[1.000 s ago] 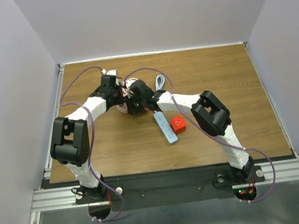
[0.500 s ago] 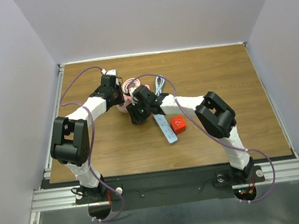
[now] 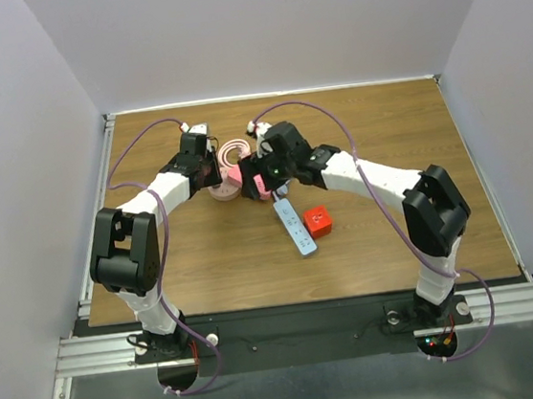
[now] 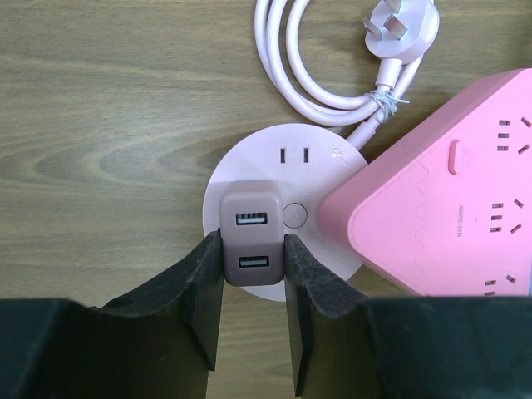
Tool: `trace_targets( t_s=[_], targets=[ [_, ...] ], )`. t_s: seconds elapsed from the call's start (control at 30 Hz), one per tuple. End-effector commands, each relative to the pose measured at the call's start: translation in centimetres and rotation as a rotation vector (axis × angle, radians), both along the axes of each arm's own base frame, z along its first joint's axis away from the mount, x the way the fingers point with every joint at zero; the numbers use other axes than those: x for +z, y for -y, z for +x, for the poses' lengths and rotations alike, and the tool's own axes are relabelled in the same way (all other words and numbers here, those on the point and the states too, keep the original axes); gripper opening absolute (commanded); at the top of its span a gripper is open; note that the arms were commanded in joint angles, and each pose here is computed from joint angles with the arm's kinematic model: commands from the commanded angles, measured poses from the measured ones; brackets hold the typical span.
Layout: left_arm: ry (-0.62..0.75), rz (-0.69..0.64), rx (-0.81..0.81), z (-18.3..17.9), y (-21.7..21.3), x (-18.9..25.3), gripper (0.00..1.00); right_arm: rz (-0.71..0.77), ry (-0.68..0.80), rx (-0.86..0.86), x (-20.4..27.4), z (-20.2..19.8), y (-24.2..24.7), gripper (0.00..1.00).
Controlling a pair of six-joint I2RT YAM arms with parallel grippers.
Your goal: Insert the plug
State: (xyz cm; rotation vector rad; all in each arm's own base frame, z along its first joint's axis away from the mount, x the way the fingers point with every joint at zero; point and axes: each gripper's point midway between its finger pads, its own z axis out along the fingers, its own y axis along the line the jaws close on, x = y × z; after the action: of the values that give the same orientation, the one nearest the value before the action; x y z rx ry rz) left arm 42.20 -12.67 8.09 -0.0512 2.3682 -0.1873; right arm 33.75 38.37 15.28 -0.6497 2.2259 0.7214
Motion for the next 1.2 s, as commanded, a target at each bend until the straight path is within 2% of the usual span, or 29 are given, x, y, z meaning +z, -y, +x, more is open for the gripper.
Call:
trace_targets(
  t_s=[0.0, 0.2, 0.47, 0.63, 0.83, 1.03, 1.17],
  targets=[
    [-0.033, -0.010, -0.009, -1.2, 0.1, -0.1, 0.00, 0.050, -0.044, -0.110, -0.7, 4.7, 2.4, 0.93],
    [-0.042, -0.014, -0.015, -1.2, 0.3, -0.4, 0.00, 0.079, -0.052, -0.109, -2.5, 7.7, 2.3, 1.00],
    [-0.049, -0.013, -0.020, -1.2, 0.4, -0.7, 0.00, 0.177, -0.038, -0.114, -1.9, 9.9, 2.1, 1.00],
    [-0.053, -0.015, -0.021, -1.2, 0.4, -0.9, 0.00, 0.202, -0.072, -0.141, -3.3, 11.1, 2.1, 1.00],
    [-0.050, -0.018, -0.025, -1.2, 0.5, -0.7, 0.00, 0.227, -0.100, -0.150, -4.5, 12.0, 2.5, 1.00],
    [-0.051, -0.022, -0.026, -1.2, 0.6, -0.8, 0.00, 0.361, -0.155, -0.079, -4.0, 11.4, 2.1, 1.00],
    [-0.051, -0.020, -0.028, -1.2, 0.6, -0.9, 0.00, 0.393, -0.188, -0.057, -4.3, 11.4, 2.1, 0.99]
  ],
)
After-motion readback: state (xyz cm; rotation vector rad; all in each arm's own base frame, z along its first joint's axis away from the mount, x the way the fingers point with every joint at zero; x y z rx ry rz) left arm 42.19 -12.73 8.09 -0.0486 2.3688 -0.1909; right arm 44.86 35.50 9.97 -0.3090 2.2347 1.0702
